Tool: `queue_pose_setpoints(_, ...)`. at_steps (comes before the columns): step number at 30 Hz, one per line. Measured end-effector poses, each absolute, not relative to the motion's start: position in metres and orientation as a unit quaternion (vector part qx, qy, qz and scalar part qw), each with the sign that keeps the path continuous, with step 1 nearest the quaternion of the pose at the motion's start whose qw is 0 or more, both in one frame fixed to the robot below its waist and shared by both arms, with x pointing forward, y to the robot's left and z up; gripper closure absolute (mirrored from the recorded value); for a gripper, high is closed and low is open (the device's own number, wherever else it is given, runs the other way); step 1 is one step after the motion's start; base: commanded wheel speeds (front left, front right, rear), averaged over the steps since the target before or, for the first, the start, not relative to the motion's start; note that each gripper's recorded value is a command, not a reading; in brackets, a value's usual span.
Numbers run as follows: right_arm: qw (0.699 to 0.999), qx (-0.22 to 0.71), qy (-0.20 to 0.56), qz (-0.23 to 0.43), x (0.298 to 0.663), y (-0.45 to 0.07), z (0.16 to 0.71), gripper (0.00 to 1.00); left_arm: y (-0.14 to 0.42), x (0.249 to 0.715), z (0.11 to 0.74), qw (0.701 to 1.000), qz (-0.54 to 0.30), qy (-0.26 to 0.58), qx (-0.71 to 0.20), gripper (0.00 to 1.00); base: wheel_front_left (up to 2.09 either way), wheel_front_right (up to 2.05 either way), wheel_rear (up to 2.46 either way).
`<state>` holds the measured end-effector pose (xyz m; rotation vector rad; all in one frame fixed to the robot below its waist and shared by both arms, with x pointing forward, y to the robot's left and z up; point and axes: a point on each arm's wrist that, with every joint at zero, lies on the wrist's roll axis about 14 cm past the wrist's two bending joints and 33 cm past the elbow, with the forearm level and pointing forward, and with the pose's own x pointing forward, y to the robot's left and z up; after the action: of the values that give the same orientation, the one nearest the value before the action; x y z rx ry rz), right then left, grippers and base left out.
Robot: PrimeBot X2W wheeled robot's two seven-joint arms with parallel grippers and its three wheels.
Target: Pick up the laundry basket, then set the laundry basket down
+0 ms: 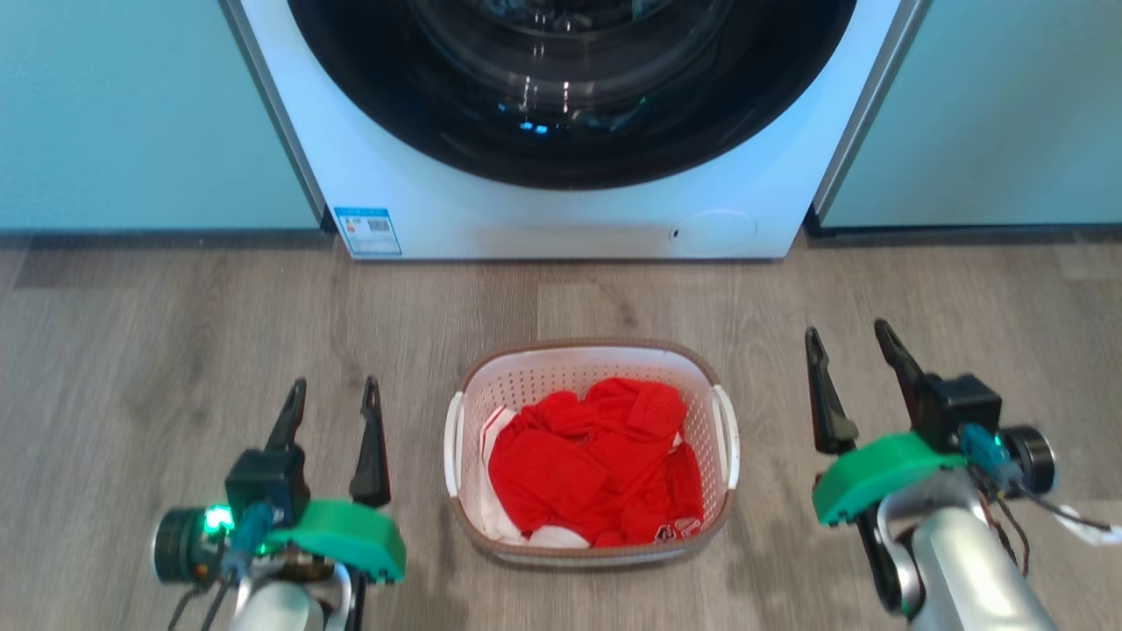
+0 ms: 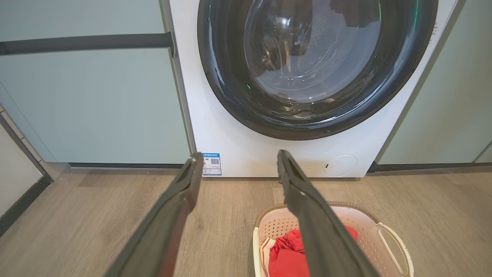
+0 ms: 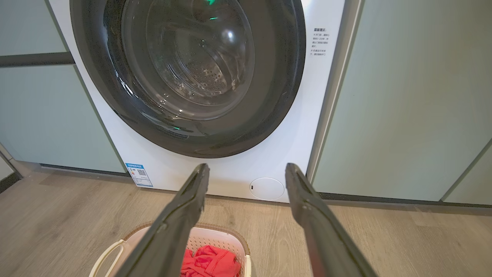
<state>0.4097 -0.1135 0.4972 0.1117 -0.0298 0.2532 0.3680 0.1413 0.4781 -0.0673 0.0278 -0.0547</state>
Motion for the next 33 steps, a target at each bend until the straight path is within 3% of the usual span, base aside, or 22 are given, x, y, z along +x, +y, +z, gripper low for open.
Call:
queue_pose_setpoints(14,0.994,0.058,-0.031,0.088,0.365,-0.138,0.504,0.00,0.149,0.333,0.482,0.999,-0.014,0.007,-0.032,0.00,0.00,0.00,0.00)
queue_pose_setpoints(32,0.995,0.057,-0.037,0.068,0.363,-0.152,0.507,0.00,0.153,0.327,0.487,0.999,-0.007,-0.002,-0.032,0.00,0.00,0.00,0.00)
queue_pose_setpoints(33,0.995,0.057,-0.037,0.067,0.363,-0.152,0.507,1.00,0.153,0.327,0.487,0.999,-0.007,-0.002,-0.032,1.00,0.00,0.00,0.00)
